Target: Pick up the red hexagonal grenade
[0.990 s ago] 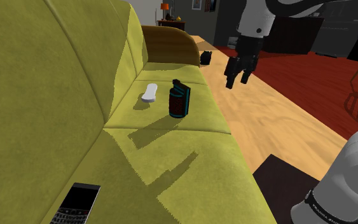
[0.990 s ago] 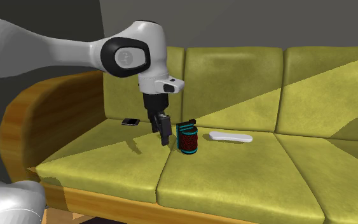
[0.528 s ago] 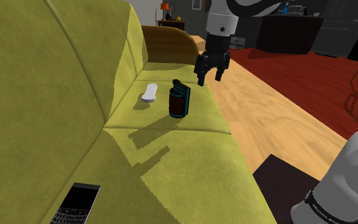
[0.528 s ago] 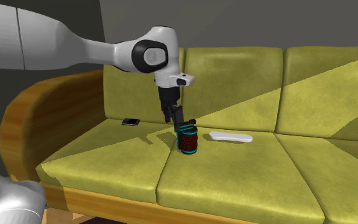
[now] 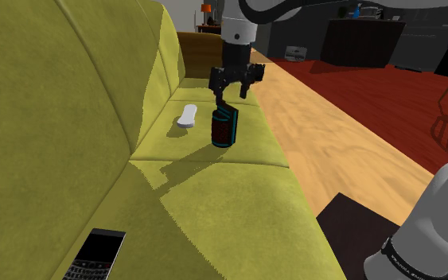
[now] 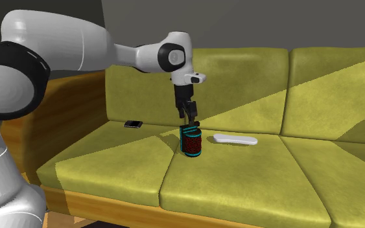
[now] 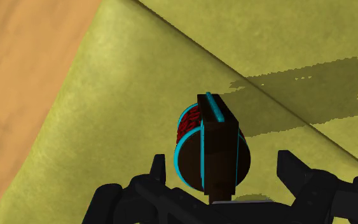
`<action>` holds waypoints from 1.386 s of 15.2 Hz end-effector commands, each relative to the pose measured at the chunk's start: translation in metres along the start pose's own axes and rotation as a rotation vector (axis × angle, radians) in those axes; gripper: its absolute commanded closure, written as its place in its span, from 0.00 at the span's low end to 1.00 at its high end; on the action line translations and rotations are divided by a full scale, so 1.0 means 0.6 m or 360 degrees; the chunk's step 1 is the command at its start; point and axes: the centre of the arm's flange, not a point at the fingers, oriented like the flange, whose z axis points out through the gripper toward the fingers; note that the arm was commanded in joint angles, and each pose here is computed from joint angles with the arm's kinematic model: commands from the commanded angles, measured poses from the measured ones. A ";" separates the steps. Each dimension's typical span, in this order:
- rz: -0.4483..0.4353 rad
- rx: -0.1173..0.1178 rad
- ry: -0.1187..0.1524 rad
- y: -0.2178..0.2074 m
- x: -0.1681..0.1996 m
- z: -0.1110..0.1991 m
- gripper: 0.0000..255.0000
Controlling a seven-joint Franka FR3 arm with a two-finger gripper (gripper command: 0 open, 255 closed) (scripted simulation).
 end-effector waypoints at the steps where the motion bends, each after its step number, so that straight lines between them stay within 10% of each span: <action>1: 0.0002 -0.0001 0.0002 -0.006 0.003 0.014 0.00; 8: 0.0002 -0.0001 0.0002 -0.007 -0.001 0.063 0.00; 9: 0.0002 -0.0001 0.0002 -0.006 0.001 0.063 1.00; 21: 0.0002 -0.0001 0.0002 -0.006 0.001 0.037 1.00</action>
